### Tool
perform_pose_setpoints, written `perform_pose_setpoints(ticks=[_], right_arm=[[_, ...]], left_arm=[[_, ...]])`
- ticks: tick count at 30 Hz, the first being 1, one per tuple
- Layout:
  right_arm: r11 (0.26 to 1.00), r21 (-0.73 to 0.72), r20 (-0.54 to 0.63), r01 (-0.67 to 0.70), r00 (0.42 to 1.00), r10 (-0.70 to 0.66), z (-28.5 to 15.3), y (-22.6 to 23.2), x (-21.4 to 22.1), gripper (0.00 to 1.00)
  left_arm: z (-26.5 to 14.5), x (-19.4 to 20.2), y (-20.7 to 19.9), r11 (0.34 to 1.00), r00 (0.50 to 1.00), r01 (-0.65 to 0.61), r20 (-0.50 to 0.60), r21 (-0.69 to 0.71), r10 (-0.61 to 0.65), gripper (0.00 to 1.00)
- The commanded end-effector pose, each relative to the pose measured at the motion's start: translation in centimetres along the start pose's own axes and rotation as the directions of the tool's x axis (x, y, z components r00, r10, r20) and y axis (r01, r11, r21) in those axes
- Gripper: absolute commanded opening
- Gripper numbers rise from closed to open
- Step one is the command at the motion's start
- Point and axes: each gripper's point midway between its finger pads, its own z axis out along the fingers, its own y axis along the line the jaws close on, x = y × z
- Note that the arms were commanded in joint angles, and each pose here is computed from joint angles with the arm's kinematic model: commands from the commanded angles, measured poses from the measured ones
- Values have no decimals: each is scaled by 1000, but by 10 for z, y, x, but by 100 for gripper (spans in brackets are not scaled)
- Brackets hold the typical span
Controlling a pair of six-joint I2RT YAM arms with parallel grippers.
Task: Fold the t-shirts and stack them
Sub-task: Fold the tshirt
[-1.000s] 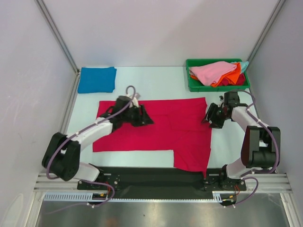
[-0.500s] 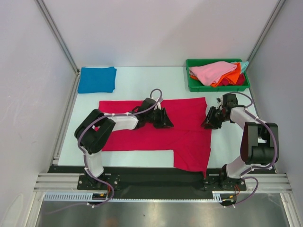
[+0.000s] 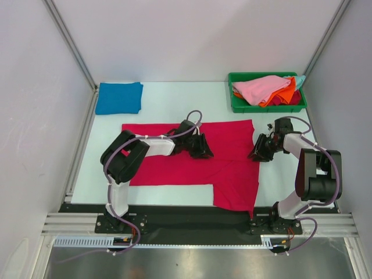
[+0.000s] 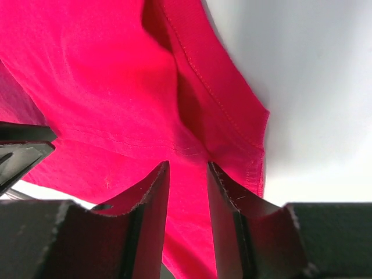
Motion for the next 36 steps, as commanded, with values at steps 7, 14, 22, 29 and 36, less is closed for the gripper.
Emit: perform_pose_setpoints(ticks=[7, 14, 22, 29, 36], right_arm=[[1000, 4, 4, 0, 1000, 0, 6, -7, -2, 38], [1000, 7, 6, -6, 1000, 6, 8, -11, -4, 38], [1000, -8, 10, -4, 1000, 4, 10, -8, -11, 37], [999, -34, 0, -14, 1000, 14, 2, 0, -6, 5], [995, -82, -8, -55, 998, 55, -12, 14, 3, 0]], left_arm=[[13, -7, -9, 1000, 1000, 13, -13, 16, -13, 42], [15, -6, -12, 999, 999, 18, -28, 27, -18, 38], [12, -5, -15, 999, 999, 23, -37, 38, -22, 26], [9, -7, -16, 1000, 999, 14, -50, 22, -12, 16], [1, -9, -12, 1000, 998, 26, -61, -8, -27, 10]])
